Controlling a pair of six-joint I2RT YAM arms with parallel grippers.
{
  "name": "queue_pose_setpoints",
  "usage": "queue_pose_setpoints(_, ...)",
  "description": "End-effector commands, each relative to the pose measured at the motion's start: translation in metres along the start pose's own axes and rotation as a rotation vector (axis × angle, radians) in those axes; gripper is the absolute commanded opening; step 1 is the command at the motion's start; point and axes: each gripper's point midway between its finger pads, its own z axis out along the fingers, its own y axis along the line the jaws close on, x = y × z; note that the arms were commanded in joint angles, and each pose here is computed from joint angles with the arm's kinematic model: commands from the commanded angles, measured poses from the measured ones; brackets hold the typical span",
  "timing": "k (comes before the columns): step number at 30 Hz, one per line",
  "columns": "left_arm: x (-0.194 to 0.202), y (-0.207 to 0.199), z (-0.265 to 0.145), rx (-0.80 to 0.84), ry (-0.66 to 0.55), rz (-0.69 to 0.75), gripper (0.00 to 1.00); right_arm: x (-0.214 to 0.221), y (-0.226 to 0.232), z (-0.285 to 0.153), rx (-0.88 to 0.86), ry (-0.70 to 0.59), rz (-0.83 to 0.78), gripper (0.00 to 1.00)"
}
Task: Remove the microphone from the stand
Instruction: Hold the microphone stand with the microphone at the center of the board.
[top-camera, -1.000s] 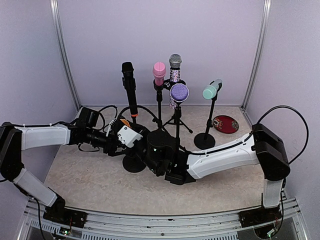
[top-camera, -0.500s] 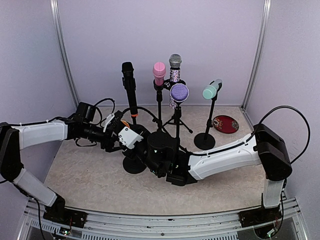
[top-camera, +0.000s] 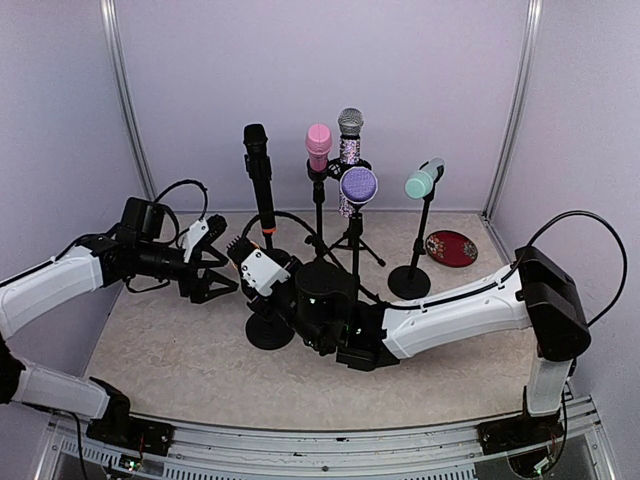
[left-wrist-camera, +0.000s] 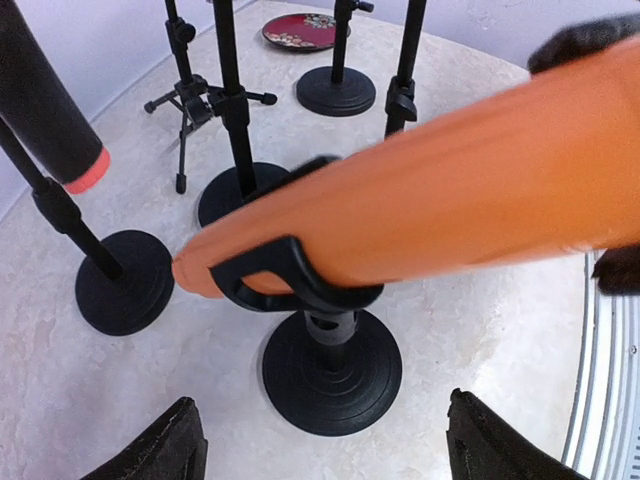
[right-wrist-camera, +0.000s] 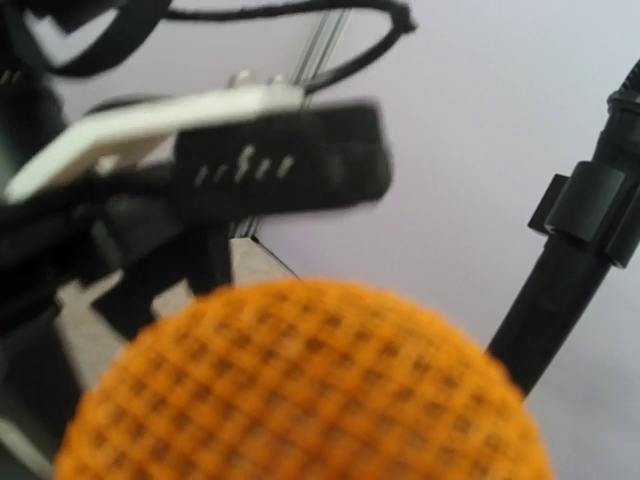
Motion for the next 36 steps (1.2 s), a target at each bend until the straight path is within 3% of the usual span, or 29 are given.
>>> queue_pose_setpoints(1, 0.032, -0.006, 0.021, 0.046, 0.011, -0.072, 0.8, -0.034, -0.01, -0.01, 0.002, -0.082, 0.099, 0.0)
queue_pose_setpoints(13, 0.015, -0.015, 0.047, 0.043, -0.146, -0.075, 0.72, -0.028, -0.015, -0.023, 0.015, -0.114, 0.125, 0.0)
queue_pose_setpoints(19, 0.015, -0.003, 0.07, 0.057, -0.095, -0.155, 0.7, -0.027, -0.014, -0.024, 0.016, -0.124, 0.132, 0.0)
queue_pose_setpoints(25, 0.001, -0.008, 0.078, 0.079, -0.123, -0.155, 0.65, -0.028, -0.012, -0.022, 0.002, -0.123, 0.157, 0.0)
queue_pose_setpoints(29, -0.001, -0.003, 0.091, 0.098, -0.114, -0.213, 0.48, -0.03, -0.012, -0.022, -0.006, -0.12, 0.178, 0.0)
queue_pose_setpoints(36, 0.002, -0.007, 0.092, 0.118, -0.107, -0.225, 0.09, -0.034, -0.015, -0.027, -0.013, -0.123, 0.171, 0.0)
